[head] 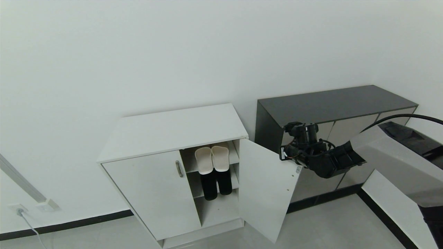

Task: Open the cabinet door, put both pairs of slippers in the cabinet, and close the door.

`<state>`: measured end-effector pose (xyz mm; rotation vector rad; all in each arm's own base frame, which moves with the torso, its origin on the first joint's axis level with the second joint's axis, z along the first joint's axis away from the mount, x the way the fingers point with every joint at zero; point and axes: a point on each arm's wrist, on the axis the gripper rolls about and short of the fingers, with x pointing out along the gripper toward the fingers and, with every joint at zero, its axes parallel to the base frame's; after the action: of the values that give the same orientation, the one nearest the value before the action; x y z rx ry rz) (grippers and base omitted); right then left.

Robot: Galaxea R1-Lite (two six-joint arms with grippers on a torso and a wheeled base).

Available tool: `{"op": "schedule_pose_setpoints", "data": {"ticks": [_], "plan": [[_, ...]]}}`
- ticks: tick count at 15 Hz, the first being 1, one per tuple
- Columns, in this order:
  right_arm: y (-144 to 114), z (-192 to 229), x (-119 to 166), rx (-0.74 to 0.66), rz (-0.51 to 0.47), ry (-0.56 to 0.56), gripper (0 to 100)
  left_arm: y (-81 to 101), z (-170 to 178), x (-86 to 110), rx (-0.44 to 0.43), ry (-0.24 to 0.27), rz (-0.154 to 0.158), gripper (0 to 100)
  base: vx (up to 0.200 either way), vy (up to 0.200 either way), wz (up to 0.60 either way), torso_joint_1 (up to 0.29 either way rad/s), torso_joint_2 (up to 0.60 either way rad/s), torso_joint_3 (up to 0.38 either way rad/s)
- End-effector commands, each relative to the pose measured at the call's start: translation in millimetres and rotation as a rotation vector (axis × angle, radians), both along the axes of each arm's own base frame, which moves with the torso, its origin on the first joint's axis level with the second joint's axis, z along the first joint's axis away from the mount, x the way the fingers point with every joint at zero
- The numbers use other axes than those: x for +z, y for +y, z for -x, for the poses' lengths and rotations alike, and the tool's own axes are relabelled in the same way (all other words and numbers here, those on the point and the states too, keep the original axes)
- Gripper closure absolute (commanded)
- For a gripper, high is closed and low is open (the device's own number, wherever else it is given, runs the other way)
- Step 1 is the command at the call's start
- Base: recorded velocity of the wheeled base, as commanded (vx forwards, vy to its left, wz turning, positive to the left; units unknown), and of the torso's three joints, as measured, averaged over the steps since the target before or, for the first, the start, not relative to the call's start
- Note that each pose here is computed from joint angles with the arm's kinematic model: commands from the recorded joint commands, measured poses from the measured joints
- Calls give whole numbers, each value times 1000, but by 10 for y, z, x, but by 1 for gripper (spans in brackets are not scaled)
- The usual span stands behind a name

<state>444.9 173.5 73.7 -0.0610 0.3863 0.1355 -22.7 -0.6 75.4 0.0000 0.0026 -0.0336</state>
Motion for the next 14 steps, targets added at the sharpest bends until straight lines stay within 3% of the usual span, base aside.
{"op": "schedule_pose_setpoints", "data": {"ticks": [1, 9, 14], "plan": [[4, -1, -58, 0, 4, 13, 100, 0, 0, 1, 0, -1, 0, 100, 0, 0, 0, 0, 0, 0], [10, 23, -149, 3, 17, 38, 100, 0, 0, -1, 1, 1, 2, 100, 0, 0, 0, 0, 0, 0], [141, 175, -134, 42, 20, 42, 100, 0, 0, 1, 1, -1, 2, 100, 0, 0, 0, 0, 0, 0]]}}
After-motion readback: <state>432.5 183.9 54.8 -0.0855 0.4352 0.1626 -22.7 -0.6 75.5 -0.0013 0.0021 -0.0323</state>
